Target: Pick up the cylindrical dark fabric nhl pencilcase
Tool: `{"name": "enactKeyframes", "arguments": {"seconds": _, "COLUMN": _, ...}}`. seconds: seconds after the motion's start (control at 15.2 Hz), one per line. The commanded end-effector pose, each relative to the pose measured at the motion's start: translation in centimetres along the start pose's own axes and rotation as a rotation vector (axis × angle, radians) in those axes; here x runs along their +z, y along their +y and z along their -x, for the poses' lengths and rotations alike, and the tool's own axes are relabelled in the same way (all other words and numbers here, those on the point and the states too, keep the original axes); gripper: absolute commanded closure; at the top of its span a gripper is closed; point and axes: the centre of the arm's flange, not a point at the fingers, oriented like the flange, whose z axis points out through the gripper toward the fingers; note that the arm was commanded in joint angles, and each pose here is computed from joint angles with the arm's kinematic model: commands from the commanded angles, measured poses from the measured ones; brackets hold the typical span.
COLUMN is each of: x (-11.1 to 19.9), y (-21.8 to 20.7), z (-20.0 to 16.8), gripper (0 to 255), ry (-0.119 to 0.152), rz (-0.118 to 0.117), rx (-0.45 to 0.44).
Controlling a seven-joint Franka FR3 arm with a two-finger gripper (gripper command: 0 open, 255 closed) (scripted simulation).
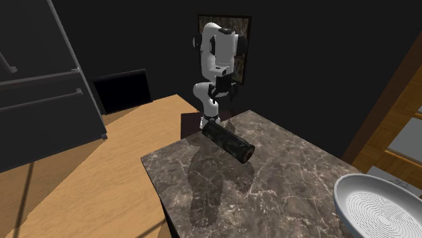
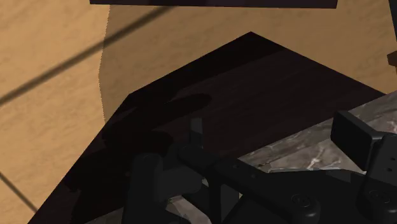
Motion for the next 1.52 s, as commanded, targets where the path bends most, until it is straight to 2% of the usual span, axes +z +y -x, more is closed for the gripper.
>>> {"name": "enactKeyframes", "arguments": {"seconds": 0.0, "x": 0.0, "y": 0.0, "z": 0.0, "gripper": 0, "ry": 0.000, "rz": 0.000, "rx": 0.000}}
{"name": "enactKeyframes", "arguments": {"seconds": 0.73, "x": -1.9, "y": 5.2, "z": -13.2, "gripper": 0, "ry": 0.030, "rz": -0.035, "rx": -0.256}}
{"name": "enactKeyframes", "arguments": {"seconds": 1.45, "x": -4.2, "y": 7.0, "z": -27.2, "gripper": 0, "ry": 0.060, "rz": -0.069, "rx": -0.512}}
